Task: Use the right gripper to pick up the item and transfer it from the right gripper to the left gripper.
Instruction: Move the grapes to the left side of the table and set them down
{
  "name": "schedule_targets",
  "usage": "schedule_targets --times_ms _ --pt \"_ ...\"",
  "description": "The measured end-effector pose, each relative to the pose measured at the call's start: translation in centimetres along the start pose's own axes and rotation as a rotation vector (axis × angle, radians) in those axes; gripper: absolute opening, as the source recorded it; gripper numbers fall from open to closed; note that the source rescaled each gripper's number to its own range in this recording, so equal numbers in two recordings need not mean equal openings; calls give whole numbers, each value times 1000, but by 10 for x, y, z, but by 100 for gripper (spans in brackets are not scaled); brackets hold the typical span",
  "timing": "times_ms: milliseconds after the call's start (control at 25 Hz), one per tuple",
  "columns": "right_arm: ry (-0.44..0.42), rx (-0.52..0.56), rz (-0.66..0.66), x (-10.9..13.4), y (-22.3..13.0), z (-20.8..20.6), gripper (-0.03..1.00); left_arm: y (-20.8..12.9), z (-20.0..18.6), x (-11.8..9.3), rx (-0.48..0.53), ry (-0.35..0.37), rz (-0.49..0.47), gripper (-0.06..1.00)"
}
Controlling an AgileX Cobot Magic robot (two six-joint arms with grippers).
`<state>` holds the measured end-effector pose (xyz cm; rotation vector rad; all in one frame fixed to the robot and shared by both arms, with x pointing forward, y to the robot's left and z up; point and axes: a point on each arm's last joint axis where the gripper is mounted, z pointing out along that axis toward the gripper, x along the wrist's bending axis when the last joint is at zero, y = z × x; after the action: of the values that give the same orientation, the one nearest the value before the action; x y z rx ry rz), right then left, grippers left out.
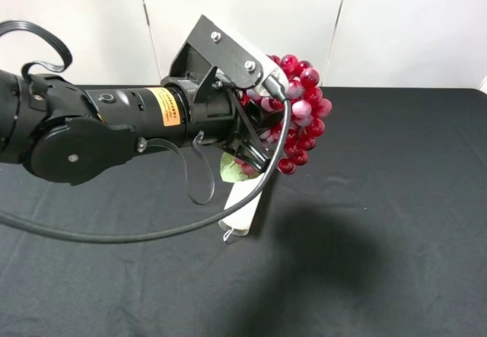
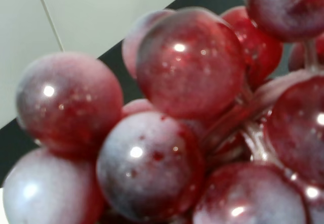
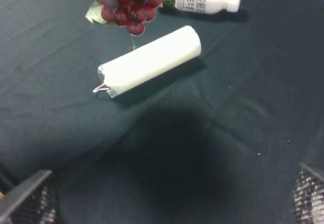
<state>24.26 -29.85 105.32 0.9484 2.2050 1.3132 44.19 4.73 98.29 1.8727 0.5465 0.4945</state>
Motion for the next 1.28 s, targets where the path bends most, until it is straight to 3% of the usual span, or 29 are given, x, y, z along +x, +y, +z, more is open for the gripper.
schedule_targets --times_ms 480,600,840,920,1080,1280 --pt "-8 0 4 0 0 1 100 0 0 0 4 1 -2 1" --pt "-87 -3 47 0 0 1 100 -1 0 0 7 0 -2 1" --pt "-357 -58 183 1 -4 -6 100 -2 0 0 20 3 -19 1" --pt "-412 -58 210 1 -4 -6 100 -4 0 0 48 2 -24 1" --pt "-476 -59 243 2 -4 -6 100 -6 -5 0 113 0 -24 1" --pt "-484 -59 246 2 -4 -6 100 18 -14 3 179 5 -26 1"
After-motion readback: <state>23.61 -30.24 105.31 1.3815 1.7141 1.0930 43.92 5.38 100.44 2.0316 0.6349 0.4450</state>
